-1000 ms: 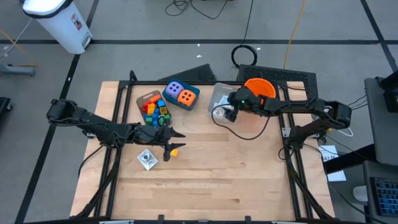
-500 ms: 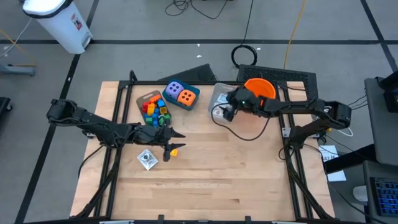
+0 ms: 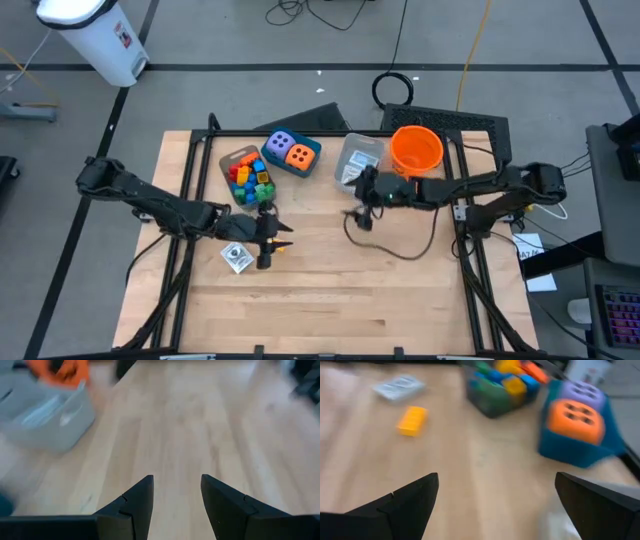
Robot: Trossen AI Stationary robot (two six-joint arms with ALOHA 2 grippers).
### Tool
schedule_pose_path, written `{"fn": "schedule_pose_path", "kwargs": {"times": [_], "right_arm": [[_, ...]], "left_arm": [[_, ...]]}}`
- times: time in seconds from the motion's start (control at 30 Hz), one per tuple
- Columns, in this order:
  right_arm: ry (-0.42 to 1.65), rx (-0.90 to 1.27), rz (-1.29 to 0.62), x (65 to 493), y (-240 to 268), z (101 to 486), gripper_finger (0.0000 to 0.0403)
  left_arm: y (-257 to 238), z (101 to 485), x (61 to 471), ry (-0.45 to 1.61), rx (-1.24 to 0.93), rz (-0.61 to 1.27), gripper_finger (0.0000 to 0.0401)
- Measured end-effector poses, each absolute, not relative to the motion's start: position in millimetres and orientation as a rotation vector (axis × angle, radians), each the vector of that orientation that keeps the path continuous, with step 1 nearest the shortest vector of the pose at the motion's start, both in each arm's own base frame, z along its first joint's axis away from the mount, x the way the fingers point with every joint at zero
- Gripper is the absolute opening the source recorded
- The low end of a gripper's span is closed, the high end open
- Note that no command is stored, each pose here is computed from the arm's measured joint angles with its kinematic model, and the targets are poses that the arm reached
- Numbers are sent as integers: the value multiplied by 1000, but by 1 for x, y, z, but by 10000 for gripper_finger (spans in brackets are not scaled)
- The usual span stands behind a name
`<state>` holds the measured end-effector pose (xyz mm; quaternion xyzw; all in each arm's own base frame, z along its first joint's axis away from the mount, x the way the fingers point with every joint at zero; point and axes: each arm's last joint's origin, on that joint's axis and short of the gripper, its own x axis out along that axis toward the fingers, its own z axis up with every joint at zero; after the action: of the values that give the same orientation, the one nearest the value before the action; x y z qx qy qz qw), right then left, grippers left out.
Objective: Pick & Place Toys
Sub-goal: Put the black deck of cards into the gray bin
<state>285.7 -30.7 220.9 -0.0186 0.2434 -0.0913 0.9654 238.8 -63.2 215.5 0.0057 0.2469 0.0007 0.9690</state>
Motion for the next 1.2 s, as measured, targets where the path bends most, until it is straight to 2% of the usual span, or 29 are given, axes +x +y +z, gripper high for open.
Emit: {"fn": "schedule_pose_path", "kwargs": {"times": [0.13,0.3,0.4,0.6,0.9,1.2], "right_arm": [[456,-61,-85,289,-1,224,391],[438,-83,16,288,29,225,391],[435,-93,57,288,41,222,391],[349,-87,82,284,49,200,391],[293,-51,65,269,43,171,391],[305,-29,79,267,47,169,391]], "left_arm": [[-73,231,237,671,-10,92,170],[-82,238,226,844,-243,140,170],[-83,230,216,971,-379,200,170],[-81,219,194,1159,-510,420,170],[-87,212,188,1206,-666,581,170],[-107,181,194,1434,-750,665,170]]}}
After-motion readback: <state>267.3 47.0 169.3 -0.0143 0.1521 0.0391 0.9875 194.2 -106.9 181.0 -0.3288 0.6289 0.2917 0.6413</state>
